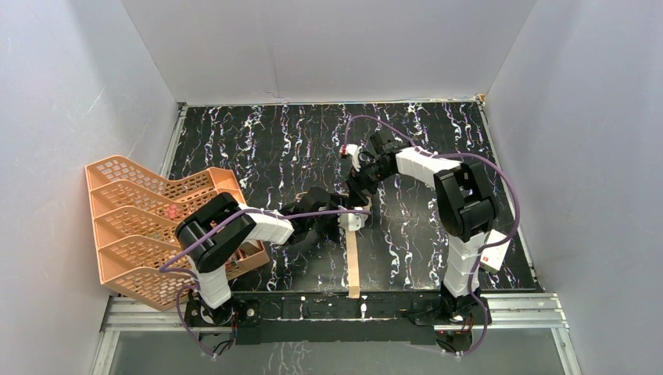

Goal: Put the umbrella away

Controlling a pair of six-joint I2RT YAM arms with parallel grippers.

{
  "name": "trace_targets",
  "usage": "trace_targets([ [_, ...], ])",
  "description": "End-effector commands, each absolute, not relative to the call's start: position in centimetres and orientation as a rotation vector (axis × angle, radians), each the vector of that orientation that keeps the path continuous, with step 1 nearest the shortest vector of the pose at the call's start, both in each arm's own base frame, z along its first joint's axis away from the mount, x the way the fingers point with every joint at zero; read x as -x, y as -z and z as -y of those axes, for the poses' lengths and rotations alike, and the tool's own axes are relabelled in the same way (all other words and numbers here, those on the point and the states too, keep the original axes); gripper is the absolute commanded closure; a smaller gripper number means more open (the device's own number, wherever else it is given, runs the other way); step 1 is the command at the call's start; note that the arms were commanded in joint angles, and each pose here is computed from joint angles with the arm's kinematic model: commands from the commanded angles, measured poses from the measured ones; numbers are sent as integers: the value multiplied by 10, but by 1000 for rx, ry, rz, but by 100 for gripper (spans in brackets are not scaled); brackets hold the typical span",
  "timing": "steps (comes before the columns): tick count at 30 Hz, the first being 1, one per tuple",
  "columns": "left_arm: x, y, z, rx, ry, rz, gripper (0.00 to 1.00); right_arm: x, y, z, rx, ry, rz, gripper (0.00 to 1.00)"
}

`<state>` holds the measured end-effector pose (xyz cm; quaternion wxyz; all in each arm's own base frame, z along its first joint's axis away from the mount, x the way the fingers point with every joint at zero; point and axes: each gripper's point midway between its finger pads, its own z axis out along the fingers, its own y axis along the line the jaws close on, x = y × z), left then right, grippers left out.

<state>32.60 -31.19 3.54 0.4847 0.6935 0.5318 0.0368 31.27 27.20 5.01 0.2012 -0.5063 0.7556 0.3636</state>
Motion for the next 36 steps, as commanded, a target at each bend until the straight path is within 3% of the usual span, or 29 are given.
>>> trace_targets([
  [1, -320, 5, 280, -1757, -156, -1435, 97, -285, -15, -247, 1505, -993, -2311, 13],
  [6, -324, 2, 280, -1732, -176, -1434, 95, -275, 1, -237, 1516, -992, -2412, 18],
  [12, -330, -8, 279, -1677, -209, -1430, 89, -274, 11, -234, 1507, -985, -2465, 40],
  [17, -331, -25, 284, -1618, -173, -1425, 68, -292, 17, -229, 1471, -842, -2470, 66],
  [21, -327, -45, 292, -1559, -94, -1430, 53, -306, 18, -225, 1449, -722, -2423, 79],
  [27, -310, -82, 298, -1434, 78, -1495, 43, -320, 19, -220, 1421, -586, -2321, 81],
  [36, -271, -133, 274, -1212, 282, -1541, 42, -337, 35, -207, 1457, -262, -2198, 83],
])
